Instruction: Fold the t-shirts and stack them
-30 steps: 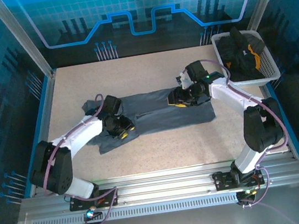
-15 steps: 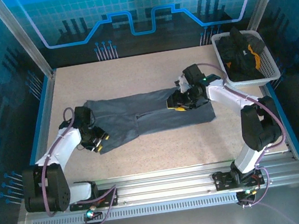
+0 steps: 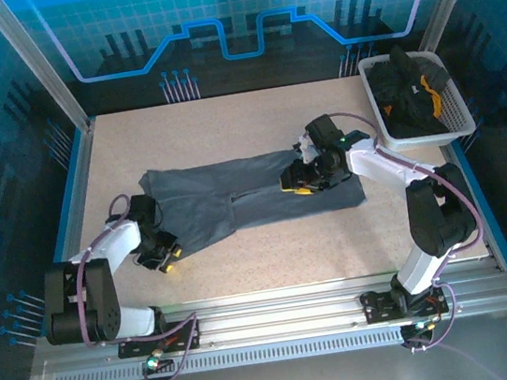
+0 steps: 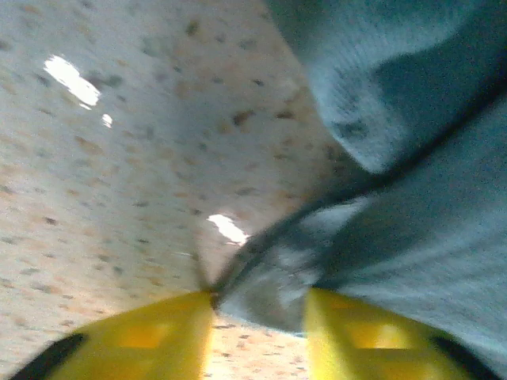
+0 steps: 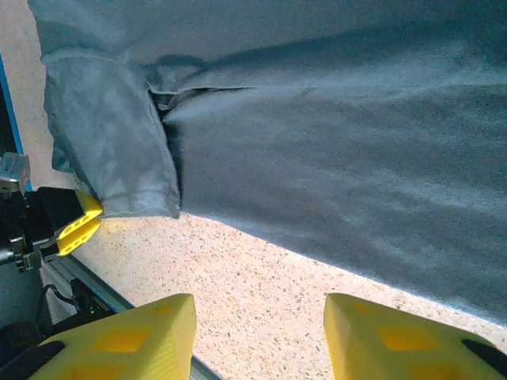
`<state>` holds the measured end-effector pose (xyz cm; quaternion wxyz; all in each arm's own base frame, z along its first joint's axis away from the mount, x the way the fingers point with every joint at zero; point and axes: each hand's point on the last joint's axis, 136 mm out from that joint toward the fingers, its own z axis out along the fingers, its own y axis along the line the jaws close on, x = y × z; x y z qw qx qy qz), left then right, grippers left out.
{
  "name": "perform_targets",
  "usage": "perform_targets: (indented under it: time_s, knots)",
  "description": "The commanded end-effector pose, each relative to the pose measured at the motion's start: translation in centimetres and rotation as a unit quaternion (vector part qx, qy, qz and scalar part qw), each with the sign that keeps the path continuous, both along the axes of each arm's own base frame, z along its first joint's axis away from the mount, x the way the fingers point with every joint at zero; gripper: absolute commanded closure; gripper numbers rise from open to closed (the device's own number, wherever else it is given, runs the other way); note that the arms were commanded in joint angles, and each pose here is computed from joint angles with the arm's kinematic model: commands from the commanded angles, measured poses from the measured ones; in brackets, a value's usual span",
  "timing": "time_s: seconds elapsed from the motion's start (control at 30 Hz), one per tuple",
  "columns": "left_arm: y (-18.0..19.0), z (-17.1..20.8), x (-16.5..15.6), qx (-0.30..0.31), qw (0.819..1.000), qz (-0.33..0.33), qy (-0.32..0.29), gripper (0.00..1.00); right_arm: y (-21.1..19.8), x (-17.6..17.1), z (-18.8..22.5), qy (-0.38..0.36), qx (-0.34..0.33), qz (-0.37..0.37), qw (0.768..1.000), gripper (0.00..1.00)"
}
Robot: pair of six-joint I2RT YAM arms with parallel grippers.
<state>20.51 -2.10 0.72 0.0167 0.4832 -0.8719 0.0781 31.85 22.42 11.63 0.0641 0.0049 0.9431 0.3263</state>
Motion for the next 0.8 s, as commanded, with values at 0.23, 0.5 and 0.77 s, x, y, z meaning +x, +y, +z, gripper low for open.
perform_targets:
  time_s: [0.23,0.5,0.77]
  knots:
    - [-1.1,1.9,1.9,-0.027,0.996,0.041,-0.077,1.0,0.4,-0.4,0.9,-0.012,0.006,0.005,1.0,0.52]
    - [-2.6,3.2,-1.0,-0.055,0.993,0.057,-0.082,1.0,0.7,0.0,0.4,-0.008,0.009,0.008,1.0,0.52]
    - [-3.1,3.3,-2.8,-0.043,0.995,0.045,-0.073,1.0,1.0,0.5,0.0,-0.002,0.01,0.012,1.0,0.53]
